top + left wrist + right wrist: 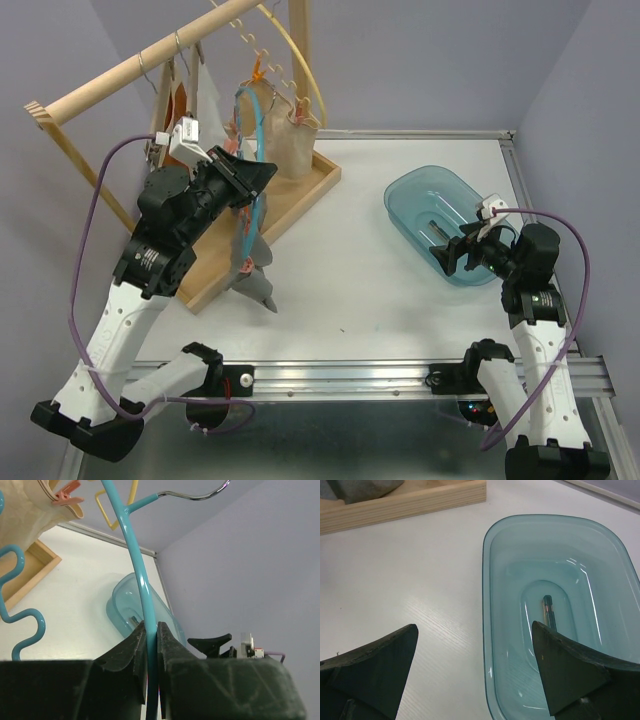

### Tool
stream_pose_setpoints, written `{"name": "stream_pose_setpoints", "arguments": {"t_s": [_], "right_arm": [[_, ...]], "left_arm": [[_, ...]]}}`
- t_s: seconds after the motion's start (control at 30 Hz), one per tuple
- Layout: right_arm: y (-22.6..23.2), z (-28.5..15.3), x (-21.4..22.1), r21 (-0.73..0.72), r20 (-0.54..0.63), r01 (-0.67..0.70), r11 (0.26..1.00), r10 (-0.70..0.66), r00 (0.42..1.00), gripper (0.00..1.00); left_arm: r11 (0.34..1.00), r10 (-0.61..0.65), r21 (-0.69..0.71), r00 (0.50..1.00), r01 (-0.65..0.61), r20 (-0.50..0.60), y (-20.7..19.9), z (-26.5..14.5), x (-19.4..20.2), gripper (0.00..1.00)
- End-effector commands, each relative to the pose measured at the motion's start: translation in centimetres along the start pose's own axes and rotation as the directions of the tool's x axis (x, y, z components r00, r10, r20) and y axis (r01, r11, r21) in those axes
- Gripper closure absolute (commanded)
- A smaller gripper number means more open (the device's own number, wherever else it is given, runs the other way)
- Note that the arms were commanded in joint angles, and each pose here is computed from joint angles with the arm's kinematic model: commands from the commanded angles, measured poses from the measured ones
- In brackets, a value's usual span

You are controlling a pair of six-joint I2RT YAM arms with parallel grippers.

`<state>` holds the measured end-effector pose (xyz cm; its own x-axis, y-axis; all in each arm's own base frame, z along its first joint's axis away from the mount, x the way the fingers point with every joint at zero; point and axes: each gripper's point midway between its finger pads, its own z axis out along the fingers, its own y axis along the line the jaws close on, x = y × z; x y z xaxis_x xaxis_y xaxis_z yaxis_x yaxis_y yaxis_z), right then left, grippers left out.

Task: Remove the underwear clipped to the hanger
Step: Pick up the hanger from the clothesline.

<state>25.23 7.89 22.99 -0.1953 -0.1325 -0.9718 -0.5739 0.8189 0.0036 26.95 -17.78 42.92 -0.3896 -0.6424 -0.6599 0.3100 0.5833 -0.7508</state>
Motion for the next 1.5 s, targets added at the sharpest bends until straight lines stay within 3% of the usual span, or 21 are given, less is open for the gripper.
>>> {"name": "stream_pose_setpoints", "arguments": {"t_s": [0.0, 0.47, 0.97, 1.27, 1.47], "right_arm": [[-0.1, -0.5, -2.3, 0.013, 0.053, 0.057, 0.998, -0.057, 0.997, 0.00], [1.7, -0.7, -1.9, -0.079, 0.066, 0.105, 0.991, -0.100, 0.993, 0.00], [2.8, -1.0, -1.8, -0.139, 0.076, 0.143, 0.980, -0.134, 0.988, 0.00], [4.0, -1.1, -1.0, -0.213, 0.068, 0.161, 0.964, -0.150, 0.986, 0.00], [4.1, -1.2, -1.0, -0.218, 0.069, 0.171, 0.961, -0.160, 0.985, 0.00]], "left_arm": [[0.979, 0.070, 0.191, 0.997, -0.073, 0.024, -4.2, -2.0, -0.9, 1.00], [0.906, 0.217, 0.399, 0.963, -0.139, -0.157, -4.7, -6.1, 5.0, 1.00], [0.899, 0.198, 0.434, 0.941, -0.064, -0.273, -3.7, -8.3, 8.2, 1.00], [0.863, 0.239, 0.503, 0.916, -0.048, -0.322, -4.4, -9.4, 9.3, 1.00], [0.872, 0.241, 0.480, 0.936, -0.092, -0.257, -5.1, -9.4, 7.6, 1.00]]}}
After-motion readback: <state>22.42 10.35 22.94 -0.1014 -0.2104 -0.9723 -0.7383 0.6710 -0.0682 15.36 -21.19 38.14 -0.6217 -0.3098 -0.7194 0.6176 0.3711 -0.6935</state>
